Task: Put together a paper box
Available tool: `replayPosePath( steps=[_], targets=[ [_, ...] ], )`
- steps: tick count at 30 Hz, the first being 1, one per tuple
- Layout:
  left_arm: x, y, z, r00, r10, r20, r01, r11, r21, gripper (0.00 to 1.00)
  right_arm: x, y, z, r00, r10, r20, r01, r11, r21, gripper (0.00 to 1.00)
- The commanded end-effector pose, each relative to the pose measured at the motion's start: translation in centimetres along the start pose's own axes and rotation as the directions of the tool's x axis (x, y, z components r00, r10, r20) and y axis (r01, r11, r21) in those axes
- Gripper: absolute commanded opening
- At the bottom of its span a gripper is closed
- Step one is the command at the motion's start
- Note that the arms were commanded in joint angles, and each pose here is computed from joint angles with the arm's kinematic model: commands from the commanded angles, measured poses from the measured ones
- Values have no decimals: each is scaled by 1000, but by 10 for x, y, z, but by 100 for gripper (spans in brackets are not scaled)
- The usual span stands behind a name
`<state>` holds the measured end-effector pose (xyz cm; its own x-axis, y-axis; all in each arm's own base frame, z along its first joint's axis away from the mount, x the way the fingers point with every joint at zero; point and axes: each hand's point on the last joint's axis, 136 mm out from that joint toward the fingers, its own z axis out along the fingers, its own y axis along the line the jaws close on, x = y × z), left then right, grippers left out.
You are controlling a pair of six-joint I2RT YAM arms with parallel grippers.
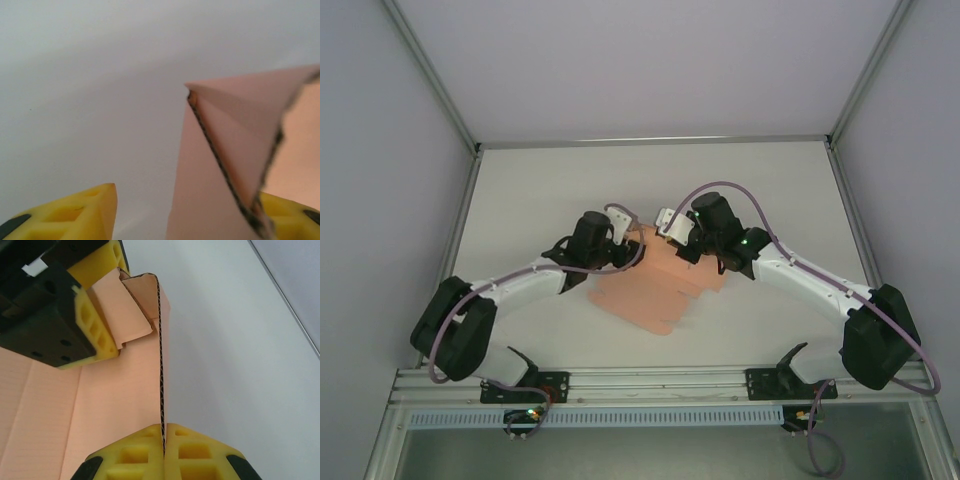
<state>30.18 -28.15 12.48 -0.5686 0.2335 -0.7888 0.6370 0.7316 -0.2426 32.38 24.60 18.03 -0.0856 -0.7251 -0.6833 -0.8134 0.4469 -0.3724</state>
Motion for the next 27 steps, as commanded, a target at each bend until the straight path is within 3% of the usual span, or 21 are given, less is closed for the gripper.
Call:
replayPosePath(
  steps=[1, 3, 7, 18, 20, 22, 27],
  targets=[
    [-18, -14, -16, 997, 5, 81, -13, 995, 98, 60, 0, 6, -2, 1000, 18, -5, -18, 999, -35, 0],
    [-19, -20, -22, 995, -1, 99, -15, 987, 157, 65, 0, 8, -2, 1000, 16, -4, -16, 999, -45, 0],
    [-16, -23, -26, 996, -12, 85, -7, 976, 217, 65, -1, 8, -3, 1000, 15, 3, -15, 999, -47, 0],
    [-2, -14, -1, 1000, -18, -20, 22, 978, 208, 38, -6, 13, -5, 1000, 19, 23, -17, 997, -78, 0],
    [-3, -8, 4, 1000, -14, -23, 18, 987, 159, 23, -7, 13, -5, 1000, 21, 24, -19, 996, -84, 0],
    [-5, 3, 9, 1000, -3, -22, 5, 998, 69, 14, -7, 13, -5, 1000, 22, 21, -21, 996, -86, 0],
    [-10, 13, 14, 998, 60, -16, -61, 995, -76, 0, -6, 14, -3, 999, 33, 12, -32, 996, -88, 0]
  ],
)
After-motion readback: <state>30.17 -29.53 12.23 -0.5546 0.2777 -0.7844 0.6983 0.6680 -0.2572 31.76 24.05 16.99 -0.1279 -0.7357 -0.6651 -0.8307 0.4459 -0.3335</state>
